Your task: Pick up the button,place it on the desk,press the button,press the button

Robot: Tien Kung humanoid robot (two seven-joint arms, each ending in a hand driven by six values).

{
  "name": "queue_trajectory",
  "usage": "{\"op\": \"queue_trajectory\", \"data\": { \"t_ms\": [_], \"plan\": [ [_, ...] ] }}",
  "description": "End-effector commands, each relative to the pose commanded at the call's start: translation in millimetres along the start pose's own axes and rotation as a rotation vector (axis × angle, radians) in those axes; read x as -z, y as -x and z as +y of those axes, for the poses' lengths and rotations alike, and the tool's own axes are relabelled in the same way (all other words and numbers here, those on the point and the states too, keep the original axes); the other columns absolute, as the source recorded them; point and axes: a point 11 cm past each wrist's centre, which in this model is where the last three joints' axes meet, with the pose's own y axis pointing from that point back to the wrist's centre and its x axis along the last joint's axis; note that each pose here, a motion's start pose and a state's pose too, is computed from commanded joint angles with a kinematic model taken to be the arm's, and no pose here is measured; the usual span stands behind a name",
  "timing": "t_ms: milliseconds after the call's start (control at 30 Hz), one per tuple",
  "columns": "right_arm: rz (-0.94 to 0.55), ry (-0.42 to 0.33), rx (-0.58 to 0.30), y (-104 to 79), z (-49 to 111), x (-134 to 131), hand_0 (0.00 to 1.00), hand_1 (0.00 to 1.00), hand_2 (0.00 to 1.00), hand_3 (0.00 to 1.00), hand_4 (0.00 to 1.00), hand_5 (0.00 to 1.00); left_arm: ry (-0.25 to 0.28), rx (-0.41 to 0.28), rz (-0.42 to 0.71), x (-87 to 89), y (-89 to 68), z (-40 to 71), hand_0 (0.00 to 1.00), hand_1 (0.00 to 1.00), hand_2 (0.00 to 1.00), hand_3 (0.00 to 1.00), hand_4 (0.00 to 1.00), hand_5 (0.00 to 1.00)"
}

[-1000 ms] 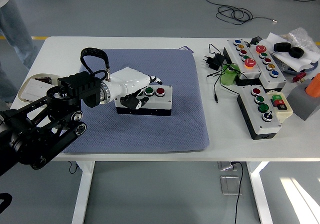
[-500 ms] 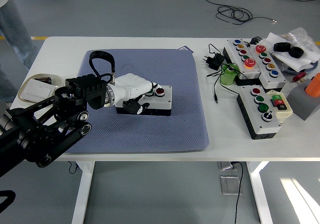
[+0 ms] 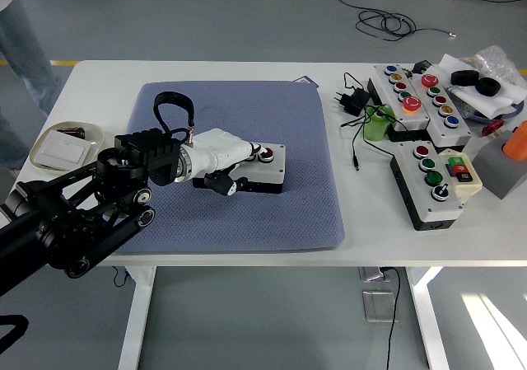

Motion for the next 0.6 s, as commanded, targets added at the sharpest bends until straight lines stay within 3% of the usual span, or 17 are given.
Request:
{"op": "queue_trajectory", "data": {
  "t_ms": [267, 300, 467, 500, 600],
  "plan": [
    [0.001, 0.004, -0.002, -0.9, -0.5, -2.4, 0.787, 0.797, 0.817, 0.751, 0.412, 0.479, 0.004, -0.023, 0.006, 0.6, -2.7, 2.1, 0.075, 0.116, 0.125, 0.902, 0.498, 0.176],
    [0.002, 0.005, -0.003, -1.0, -0.5, -2.6, 0.787, 0.797, 0.817, 0.751, 0.412, 0.479, 0.008, -0.036, 0.008, -0.1, -5.4, 3.1, 0.061, 0.124, 0.147, 0.918, 0.536, 0.313],
    [0.003, 0.005, -0.003, -1.2, -0.6, -3.1, 0.787, 0.797, 0.817, 0.751, 0.412, 0.479, 0.031, -0.152, 0.038, 0.6, -29.1, 12.3, 0.061, 0.124, 0.147, 0.918, 0.536, 0.313],
    [0.003, 0.005, -0.003, -1.2, -0.6, -3.0, 0.787, 0.797, 0.817, 0.751, 0.412, 0.479, 0.032, -0.162, 0.043, 1.0, -31.2, 13.3, 0.008, 0.107, 0.176, 0.951, 0.872, 0.714],
    [0.0, 0.002, -0.001, -1.1, -0.6, -2.4, 0.787, 0.797, 0.817, 0.751, 0.412, 0.479, 0.056, -0.237, 0.106, 2.3, -47.7, 21.5, 0.008, 0.107, 0.176, 0.951, 0.872, 0.714]
  ]
}}
